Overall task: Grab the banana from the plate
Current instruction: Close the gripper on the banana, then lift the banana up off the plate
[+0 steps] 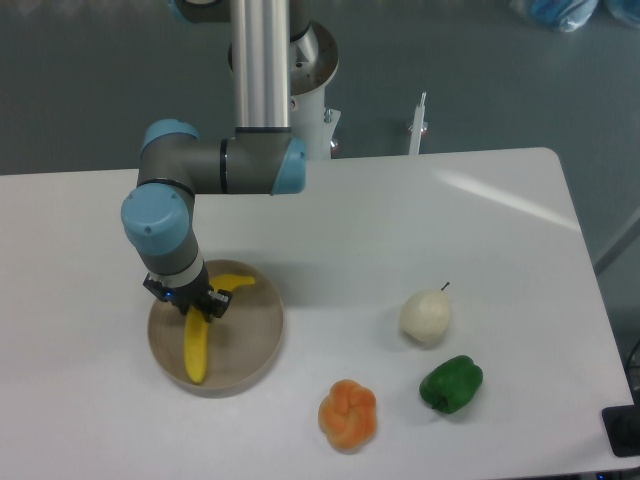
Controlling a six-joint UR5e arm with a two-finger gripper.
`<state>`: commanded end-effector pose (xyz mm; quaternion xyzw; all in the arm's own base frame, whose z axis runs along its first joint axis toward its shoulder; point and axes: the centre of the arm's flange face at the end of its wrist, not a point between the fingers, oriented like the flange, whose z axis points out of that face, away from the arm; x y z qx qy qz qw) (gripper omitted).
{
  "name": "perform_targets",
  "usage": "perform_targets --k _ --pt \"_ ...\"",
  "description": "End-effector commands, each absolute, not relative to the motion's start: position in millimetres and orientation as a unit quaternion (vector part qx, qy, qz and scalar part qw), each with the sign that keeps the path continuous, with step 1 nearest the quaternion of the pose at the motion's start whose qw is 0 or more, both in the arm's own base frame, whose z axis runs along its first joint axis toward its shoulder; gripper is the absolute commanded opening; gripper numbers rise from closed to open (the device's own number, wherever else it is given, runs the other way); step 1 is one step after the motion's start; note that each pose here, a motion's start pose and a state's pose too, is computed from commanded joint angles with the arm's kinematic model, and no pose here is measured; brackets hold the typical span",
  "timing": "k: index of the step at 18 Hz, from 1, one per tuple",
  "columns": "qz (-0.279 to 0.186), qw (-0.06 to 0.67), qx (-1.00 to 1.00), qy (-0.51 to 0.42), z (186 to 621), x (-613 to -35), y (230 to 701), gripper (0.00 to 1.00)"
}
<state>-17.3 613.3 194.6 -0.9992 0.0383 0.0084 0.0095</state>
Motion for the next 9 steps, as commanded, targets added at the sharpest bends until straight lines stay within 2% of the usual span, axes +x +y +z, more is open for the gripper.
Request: perform_targets --k 5,7,9 --pt "0.011 0.018 -0.999 0.041 204.4 -19.6 614.8 0.32" --pt "0.017 0.035 -0.998 0.041 223.3 -27.0 617.3 0.32" --pt "0.026 0.053 -0.998 0.031 249.5 -59.7 613.6 0.32"
